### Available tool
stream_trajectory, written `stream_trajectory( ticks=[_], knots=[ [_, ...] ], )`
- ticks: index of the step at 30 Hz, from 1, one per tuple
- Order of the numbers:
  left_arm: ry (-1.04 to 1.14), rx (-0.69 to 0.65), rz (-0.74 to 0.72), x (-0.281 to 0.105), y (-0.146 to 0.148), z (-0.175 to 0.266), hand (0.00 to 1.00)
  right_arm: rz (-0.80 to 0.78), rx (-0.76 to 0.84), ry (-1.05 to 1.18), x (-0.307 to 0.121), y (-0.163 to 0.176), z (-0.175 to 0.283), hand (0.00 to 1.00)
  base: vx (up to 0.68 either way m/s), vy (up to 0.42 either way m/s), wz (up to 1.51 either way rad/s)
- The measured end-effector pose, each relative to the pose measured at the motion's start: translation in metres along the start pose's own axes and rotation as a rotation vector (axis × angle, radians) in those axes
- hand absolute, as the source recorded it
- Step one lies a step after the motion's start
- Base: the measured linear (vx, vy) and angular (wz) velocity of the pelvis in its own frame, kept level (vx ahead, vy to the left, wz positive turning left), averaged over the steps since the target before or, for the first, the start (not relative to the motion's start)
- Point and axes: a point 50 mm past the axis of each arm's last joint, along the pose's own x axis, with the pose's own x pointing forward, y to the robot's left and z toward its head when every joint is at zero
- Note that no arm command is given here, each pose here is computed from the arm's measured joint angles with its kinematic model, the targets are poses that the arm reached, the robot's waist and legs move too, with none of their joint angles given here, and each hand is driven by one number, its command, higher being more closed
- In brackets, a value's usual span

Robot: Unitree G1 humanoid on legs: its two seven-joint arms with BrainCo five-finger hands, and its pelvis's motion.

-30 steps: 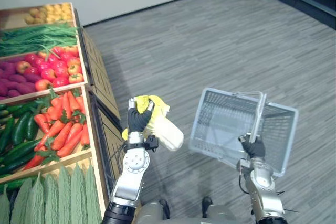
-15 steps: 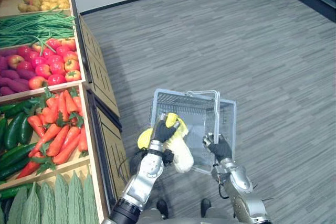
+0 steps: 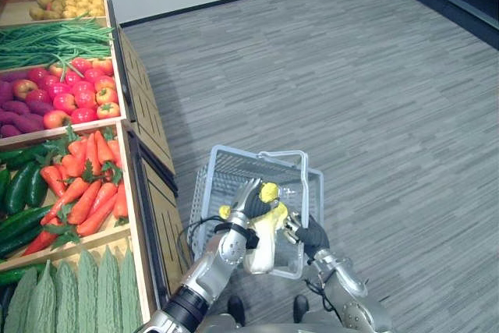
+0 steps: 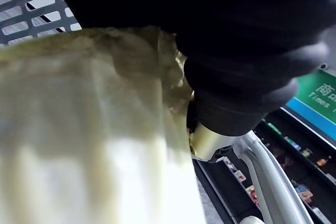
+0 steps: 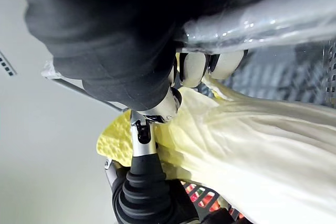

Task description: Pick vegetable in the basket

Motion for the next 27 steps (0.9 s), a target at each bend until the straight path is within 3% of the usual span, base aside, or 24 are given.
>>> stream_trajectory(
  ticks=[16,22,27],
  knots=[
    [-0.008,-0.016,0.009,-0.003,0.004,0.002,0.00,-0.192,-0.032,0.118,-0.023,-0.038,-0.028,1.00,-0.01,-0.003,0.05],
    [-0.037,-0.191,0.234,-0.016,0.044,0.010,0.00,-0.341,-0.168,0.077,-0.033,-0.061,-0.016,1.00,-0.02,-0.003,-0.02],
    [0.048,-0.367,0.458,-0.047,0.075,-0.009,0.00,-0.486,-0.264,0.047,-0.044,-0.083,-0.004,1.00,0.00,0.002,0.04]
  ],
)
